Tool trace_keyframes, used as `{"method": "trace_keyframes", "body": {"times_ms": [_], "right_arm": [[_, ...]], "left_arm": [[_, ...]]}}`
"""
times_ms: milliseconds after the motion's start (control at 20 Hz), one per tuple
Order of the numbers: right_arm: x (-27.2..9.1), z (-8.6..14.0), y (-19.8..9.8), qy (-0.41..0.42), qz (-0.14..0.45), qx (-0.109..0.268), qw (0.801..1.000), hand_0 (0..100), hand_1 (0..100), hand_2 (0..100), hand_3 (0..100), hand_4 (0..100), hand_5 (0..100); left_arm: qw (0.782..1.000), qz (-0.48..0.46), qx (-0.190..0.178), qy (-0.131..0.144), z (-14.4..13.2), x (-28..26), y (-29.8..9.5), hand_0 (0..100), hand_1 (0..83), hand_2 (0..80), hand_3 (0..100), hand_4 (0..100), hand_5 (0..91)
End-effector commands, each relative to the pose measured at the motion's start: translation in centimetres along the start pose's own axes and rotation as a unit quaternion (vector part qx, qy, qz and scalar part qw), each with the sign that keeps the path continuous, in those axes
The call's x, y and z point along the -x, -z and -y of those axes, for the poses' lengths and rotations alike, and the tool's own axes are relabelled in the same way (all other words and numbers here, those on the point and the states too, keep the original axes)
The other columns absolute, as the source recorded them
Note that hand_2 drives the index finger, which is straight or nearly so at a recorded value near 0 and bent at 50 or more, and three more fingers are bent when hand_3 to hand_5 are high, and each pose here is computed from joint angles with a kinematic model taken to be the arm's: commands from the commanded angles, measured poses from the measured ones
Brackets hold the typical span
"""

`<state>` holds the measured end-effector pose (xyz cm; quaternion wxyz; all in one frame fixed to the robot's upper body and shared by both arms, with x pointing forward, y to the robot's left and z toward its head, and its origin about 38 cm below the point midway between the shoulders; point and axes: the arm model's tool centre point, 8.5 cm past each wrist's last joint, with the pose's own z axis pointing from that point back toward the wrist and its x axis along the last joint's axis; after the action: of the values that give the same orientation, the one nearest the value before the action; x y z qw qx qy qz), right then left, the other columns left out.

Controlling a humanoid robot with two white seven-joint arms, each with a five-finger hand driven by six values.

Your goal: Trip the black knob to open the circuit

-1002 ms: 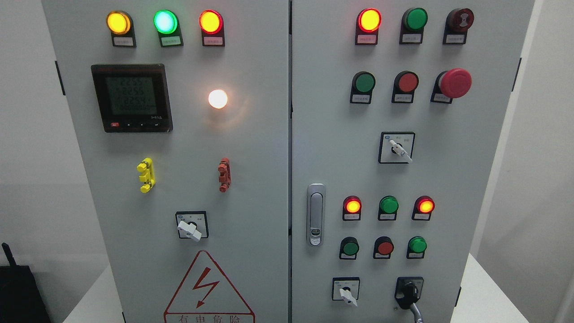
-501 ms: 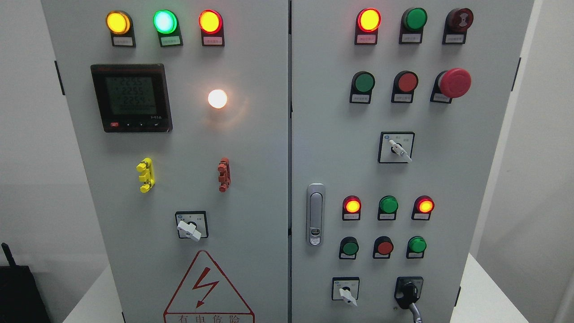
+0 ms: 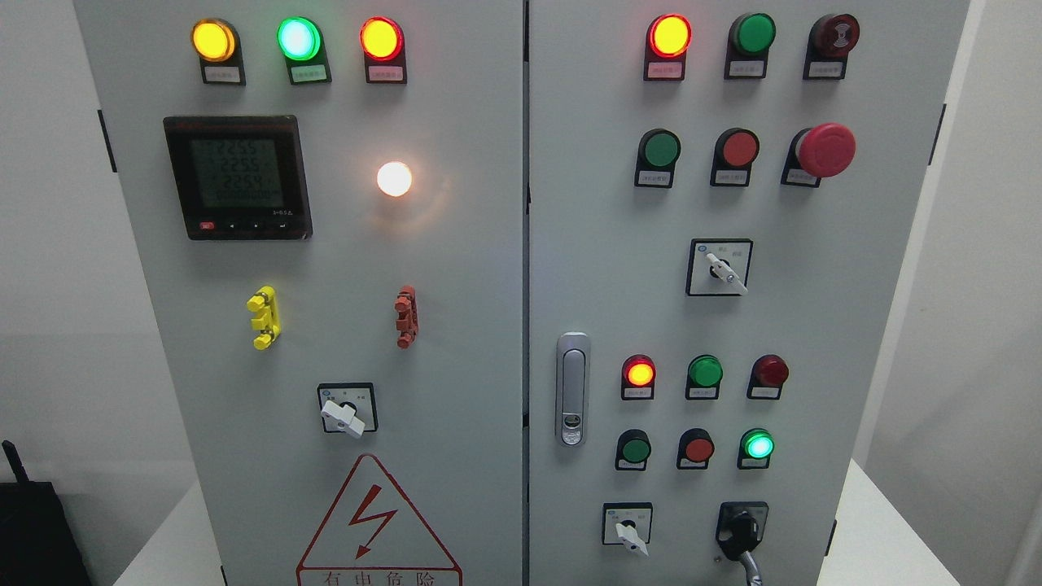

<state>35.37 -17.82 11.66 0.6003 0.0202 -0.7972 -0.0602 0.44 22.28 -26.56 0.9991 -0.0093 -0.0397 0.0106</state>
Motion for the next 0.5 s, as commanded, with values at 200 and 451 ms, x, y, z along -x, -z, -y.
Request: {"method": "trace_keyframes", "body": {"times_ms": [200,451], "right_arm": [[-2.10,-2.39,0.87,0.012,0.040,-0.042,0.998,94,96,0,100,100,94],[-2.06,-2.27,0.85,0.012,0.039,-0.041,0.998,94,96,0,100,100,94]], "left_arm": [[1.000,0.003,0.001,-0.002,0.10,-0.27,0.02,12,38.9,0.0,0,0,0.0],[1.000,0.002,0.001,-0.002,0.10,-0.18,0.01,12,38.9,0.0,0,0,0.0]]}}
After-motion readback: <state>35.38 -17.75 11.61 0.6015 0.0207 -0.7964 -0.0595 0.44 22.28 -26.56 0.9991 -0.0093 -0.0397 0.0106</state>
